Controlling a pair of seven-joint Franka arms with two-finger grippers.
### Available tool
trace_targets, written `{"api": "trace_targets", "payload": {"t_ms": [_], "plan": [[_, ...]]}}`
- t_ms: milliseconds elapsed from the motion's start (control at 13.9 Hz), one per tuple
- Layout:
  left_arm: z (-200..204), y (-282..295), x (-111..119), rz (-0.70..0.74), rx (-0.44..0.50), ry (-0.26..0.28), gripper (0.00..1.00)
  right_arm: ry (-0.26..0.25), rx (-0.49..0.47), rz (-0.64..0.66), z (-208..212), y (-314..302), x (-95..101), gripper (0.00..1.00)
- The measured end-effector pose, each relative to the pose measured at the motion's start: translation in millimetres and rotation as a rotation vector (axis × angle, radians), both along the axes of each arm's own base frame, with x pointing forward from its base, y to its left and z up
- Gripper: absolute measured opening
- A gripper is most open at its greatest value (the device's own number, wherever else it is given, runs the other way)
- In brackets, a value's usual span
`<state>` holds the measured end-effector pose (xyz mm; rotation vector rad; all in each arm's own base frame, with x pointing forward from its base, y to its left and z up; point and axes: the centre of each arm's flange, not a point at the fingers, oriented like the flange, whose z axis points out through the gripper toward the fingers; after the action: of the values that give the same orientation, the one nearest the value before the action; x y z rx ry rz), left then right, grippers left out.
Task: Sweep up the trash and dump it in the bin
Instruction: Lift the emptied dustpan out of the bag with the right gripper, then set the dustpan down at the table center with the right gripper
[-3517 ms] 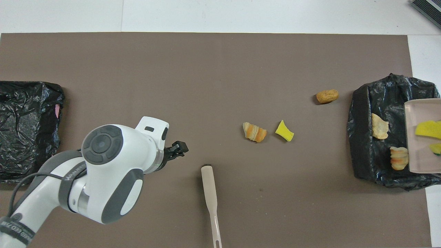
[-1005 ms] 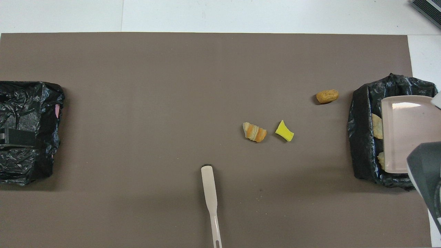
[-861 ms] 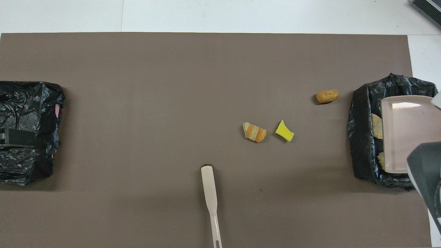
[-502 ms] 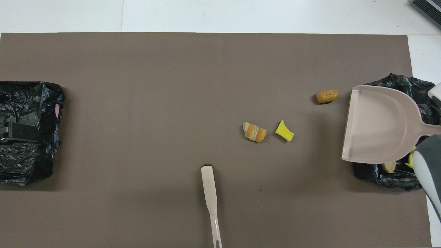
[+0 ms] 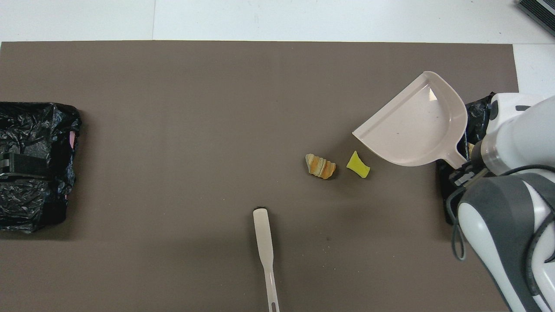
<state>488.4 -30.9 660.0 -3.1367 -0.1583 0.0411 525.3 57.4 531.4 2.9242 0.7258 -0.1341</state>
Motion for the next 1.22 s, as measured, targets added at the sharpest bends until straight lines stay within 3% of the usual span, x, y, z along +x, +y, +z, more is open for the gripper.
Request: {"api": "trace_targets", "payload": {"t_ms": [144,431,861,1220], "plan": [[0,0,0,0.0,0.0,0.0,1.0,-0.011,0.036,-0.148,-6,35,1.5,0.31],[0,0,0,0.0,0.0,0.0,1.0,-0.023,0.109,-0.296,-26,130,7.6,0.31],[0,0,0,0.0,0.0,0.0,1.0,-0.04,0.14,-0.413,-74,258,17.0,0.31],[0,0,0,0.0,0.0,0.0,1.0,-0.018,0.152,-0.436,-126,319,37.8,0.31]]}}
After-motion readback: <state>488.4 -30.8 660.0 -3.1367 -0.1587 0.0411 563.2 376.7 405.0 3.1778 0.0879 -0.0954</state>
